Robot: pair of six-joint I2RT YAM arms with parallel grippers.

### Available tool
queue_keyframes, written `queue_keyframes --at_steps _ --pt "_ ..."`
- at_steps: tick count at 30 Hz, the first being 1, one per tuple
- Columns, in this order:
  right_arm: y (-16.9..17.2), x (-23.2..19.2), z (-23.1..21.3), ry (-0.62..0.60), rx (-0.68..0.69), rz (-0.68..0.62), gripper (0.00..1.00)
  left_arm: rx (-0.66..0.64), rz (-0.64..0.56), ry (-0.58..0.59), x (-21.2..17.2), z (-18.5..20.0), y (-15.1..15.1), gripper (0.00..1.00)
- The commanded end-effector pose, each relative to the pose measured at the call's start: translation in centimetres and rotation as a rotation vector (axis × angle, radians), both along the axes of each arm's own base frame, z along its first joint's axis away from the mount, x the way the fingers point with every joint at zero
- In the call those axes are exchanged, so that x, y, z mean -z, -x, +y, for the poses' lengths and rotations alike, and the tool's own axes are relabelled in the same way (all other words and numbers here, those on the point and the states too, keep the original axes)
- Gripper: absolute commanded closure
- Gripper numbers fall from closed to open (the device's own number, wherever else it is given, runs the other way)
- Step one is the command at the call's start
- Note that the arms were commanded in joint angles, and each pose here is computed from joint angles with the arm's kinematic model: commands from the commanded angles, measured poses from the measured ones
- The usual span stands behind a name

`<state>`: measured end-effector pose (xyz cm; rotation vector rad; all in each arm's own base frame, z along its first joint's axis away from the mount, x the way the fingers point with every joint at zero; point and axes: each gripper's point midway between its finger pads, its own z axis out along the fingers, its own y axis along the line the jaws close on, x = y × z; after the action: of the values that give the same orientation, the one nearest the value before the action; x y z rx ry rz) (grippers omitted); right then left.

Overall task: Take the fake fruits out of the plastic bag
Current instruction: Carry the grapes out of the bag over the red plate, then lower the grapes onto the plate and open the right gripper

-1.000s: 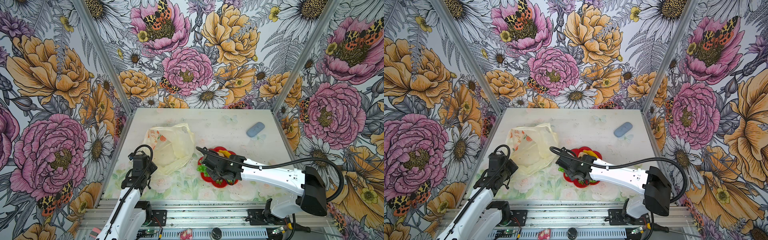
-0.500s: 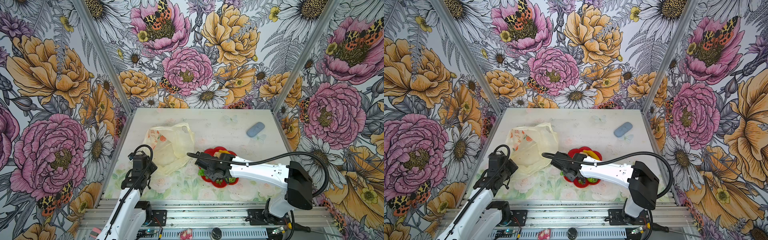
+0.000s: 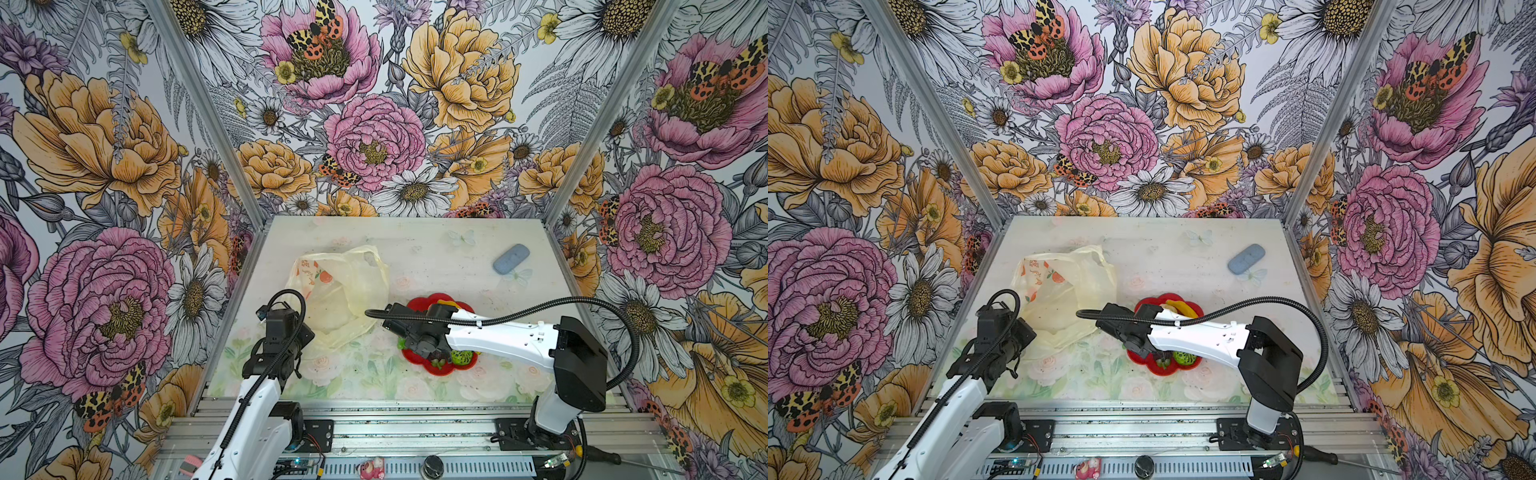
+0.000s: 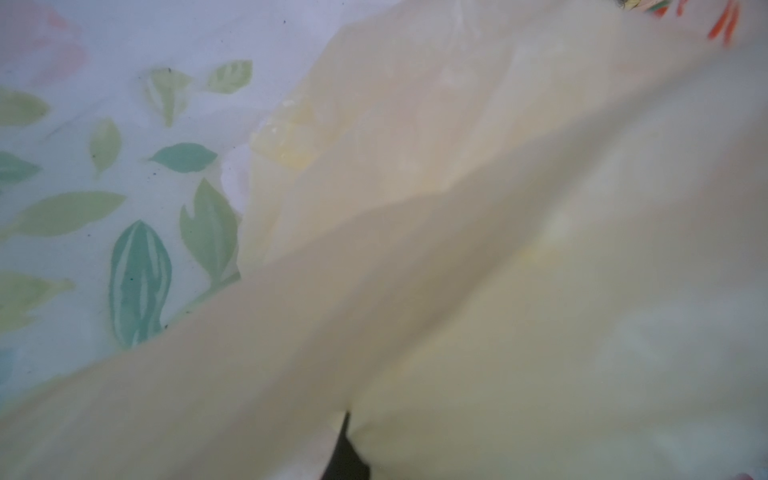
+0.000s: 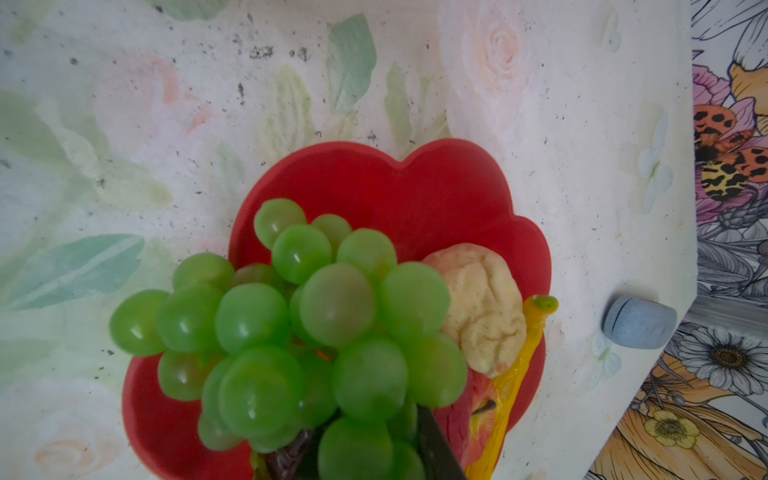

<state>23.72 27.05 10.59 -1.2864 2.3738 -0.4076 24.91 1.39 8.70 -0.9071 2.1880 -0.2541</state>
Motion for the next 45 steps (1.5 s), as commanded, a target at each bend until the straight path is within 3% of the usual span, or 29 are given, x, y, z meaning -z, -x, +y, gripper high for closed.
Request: queue_keyframes --at_steps 1,13,28,37,45 --pt "-1.6 -1.2 0.4 0.018 -0.009 -0.06 0.69 0.001 -0.044 -0.014 -1.2 0.3 -0.6 1.0" --pt "-3.9 -1.1 -0.1 0.072 0.015 -0.104 0.47 -0.001 -0.04 -0.015 -1.2 0.3 -0.6 1.0" --pt "-5.0 -1.5 0.2 0.052 0.039 -0.107 0.45 0.001 -0.04 -0.014 -1.2 0.3 -0.6 1.0" --pt "-3.2 -4.0 -0.2 -0.075 0.067 -0.1 0.4 0.005 -0.036 -0.011 -1.1 0.2 -0.8 1.0" --pt "-3.7 -5.9 -1.5 -0.156 0.167 -0.16 0.35 0.017 -0.02 0.001 -0.8 -0.1 -1.0 1.0"
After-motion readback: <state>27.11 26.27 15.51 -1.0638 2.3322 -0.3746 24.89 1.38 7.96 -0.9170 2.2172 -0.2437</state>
